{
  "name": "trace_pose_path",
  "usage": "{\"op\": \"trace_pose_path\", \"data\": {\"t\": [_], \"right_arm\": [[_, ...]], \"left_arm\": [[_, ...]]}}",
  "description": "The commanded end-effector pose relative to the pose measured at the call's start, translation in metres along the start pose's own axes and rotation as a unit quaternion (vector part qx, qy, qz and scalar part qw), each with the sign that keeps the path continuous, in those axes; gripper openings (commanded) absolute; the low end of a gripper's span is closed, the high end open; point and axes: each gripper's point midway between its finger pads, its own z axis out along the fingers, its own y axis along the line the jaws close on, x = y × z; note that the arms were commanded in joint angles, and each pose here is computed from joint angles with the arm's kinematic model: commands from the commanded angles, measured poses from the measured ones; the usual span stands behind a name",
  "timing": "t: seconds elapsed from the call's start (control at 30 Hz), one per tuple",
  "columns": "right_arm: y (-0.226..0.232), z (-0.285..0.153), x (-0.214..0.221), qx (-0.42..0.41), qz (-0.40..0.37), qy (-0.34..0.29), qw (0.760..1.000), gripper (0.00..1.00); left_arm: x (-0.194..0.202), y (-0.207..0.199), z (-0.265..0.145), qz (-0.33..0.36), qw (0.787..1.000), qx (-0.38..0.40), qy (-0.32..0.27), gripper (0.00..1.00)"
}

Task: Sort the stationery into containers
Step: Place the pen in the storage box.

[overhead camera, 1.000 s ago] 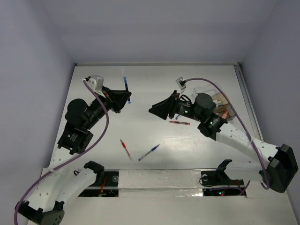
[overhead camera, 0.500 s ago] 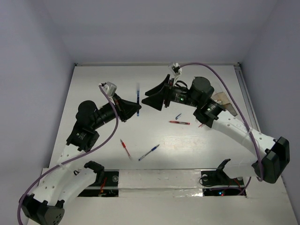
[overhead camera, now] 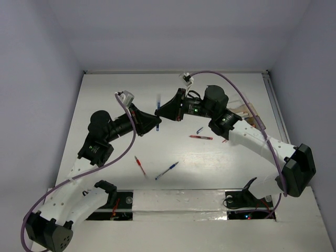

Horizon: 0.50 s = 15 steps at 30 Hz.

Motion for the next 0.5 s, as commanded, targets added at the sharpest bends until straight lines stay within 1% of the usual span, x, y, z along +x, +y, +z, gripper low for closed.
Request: {"op": "trace_pose_path", "data": {"t": [0.0, 0.03, 0.1, 0.13, 0.17, 0.2, 0.23, 0.27, 0.3, 0.37, 0.43, 0.47], "right_arm": [[0.018, 0.000, -0.024, -0.034, -0.012, -0.045, 0.998, 0.07], [0.014, -0.001, -0.023, -0.024, -0.006, -0.053, 0.998, 0.01], [0.011, -0.004, -0.028, -0.009, 0.002, -0.073, 0.997, 0.00], [0.003, -0.009, -0.035, 0.022, 0.006, -0.098, 0.995, 0.00], [-0.003, -0.012, -0.040, 0.045, 0.009, -0.112, 0.993, 0.00], [-0.011, -0.015, -0.041, 0.071, 0.011, -0.118, 0.990, 0.00], [-0.025, -0.023, -0.052, 0.109, 0.012, -0.145, 0.983, 0.00], [-0.030, -0.031, -0.059, 0.127, 0.011, -0.161, 0.979, 0.00], [-0.044, -0.042, -0.066, 0.153, 0.014, -0.174, 0.973, 0.00], [-0.068, -0.062, -0.077, 0.205, 0.019, -0.204, 0.957, 0.00], [-0.107, -0.094, -0.088, 0.274, 0.032, -0.231, 0.933, 0.00], [-0.121, -0.108, -0.090, 0.299, 0.037, -0.243, 0.922, 0.00]], "left_arm": [[-0.007, -0.009, 0.000, 0.015, 0.999, 0.025, -0.014, 0.00], [-0.006, -0.008, -0.001, 0.014, 1.000, 0.022, -0.011, 0.00], [-0.005, -0.007, -0.001, 0.017, 1.000, 0.017, -0.010, 0.00], [-0.007, -0.006, -0.003, 0.020, 1.000, 0.010, -0.013, 0.03], [-0.007, -0.003, -0.004, 0.031, 0.999, 0.001, -0.014, 0.23], [-0.009, 0.002, -0.006, 0.036, 0.999, -0.017, -0.019, 0.35], [-0.008, 0.005, -0.008, 0.038, 0.999, -0.030, -0.015, 0.48], [-0.010, 0.005, -0.012, 0.045, 0.998, -0.036, -0.019, 0.59], [-0.007, 0.010, -0.015, 0.051, 0.997, -0.051, -0.015, 0.77], [-0.008, 0.012, -0.022, 0.060, 0.996, -0.066, -0.021, 0.92], [-0.003, 0.016, -0.028, 0.067, 0.994, -0.082, -0.020, 0.98], [-0.002, 0.017, -0.030, 0.070, 0.994, -0.087, -0.022, 0.99]]}}
